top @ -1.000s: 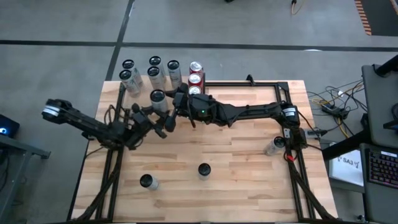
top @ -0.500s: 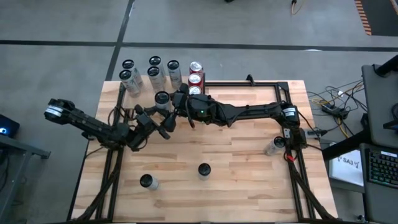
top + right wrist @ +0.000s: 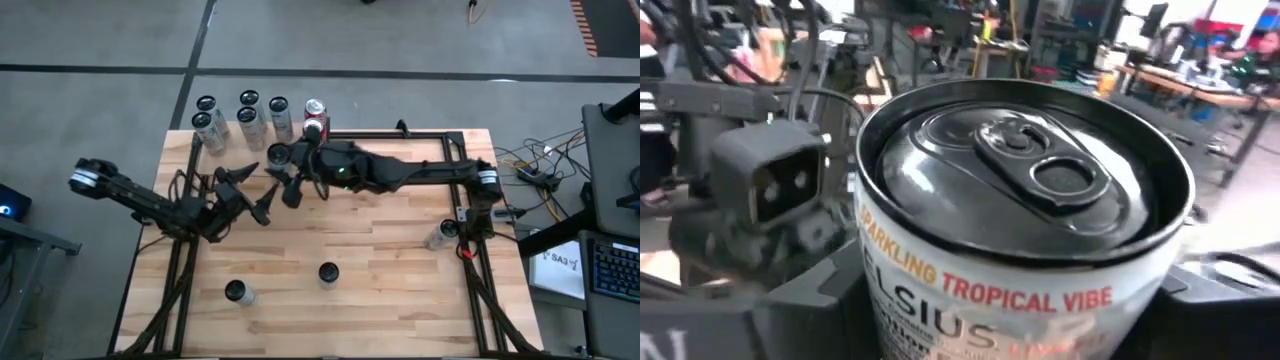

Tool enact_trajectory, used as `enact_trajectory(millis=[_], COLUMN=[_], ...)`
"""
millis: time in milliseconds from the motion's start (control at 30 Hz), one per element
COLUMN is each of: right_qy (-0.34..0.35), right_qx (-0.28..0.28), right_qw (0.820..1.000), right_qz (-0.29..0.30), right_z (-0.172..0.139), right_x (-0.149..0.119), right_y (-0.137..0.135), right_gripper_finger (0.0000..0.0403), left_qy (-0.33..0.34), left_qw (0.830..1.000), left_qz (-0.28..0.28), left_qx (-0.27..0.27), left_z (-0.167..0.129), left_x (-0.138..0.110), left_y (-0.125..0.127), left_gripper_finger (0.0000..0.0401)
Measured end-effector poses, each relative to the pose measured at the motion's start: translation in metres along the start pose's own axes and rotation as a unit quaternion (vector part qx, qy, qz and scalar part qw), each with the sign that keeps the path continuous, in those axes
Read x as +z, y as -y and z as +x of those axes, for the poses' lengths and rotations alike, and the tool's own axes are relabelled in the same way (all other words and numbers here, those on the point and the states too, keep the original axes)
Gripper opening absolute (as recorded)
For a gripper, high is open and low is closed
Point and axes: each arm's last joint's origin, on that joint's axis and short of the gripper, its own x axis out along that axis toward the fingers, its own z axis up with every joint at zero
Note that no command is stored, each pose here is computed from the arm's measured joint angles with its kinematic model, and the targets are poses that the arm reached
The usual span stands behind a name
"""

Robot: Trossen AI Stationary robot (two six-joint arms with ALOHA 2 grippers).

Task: Place canned beverage on shelf
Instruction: Put the white yellow soda can on the shelf aligned with the other white yellow soda cans

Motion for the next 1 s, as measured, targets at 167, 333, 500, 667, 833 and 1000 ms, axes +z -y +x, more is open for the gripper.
enact_trajectory(millis=[167,333,500,667,833,1000], right_qy=[0.003,-0.025,-0.063,-0.079,-0.066,-0.047], right_qx=[-0.001,0.034,0.091,0.235,0.301,0.303], right_qw=[1.000,0.999,0.993,0.967,0.948,0.946], right_qz=[0.001,-0.020,-0.048,-0.057,-0.079,-0.101], right_z=[-0.014,-0.024,-0.040,-0.043,-0.040,-0.030], right_x=[0.013,0.015,0.017,0.006,-0.005,-0.018], right_y=[0.005,0.006,0.009,0.002,-0.012,-0.024], right_gripper_finger=[0.0237,0.0237,0.0237,0.0237,0.0237,0.0237], left_qy=[0.004,0.016,0.020,-0.011,-0.026,-0.053], left_qw=[1.000,0.999,0.971,0.922,0.921,0.928], left_qz=[0.004,0.014,0.026,-0.010,-0.030,-0.023], left_qx=[-0.003,-0.039,-0.238,-0.387,-0.388,-0.369], left_z=[-0.002,-0.009,-0.023,-0.032,-0.032,-0.028], left_x=[0.005,0.015,0.021,0.023,0.020,0.010], left_y=[-0.003,-0.008,-0.011,-0.015,-0.013,-0.006], left_gripper_finger=[0.0356,0.0356,0.0356,0.0357,0.0357,0.0357])
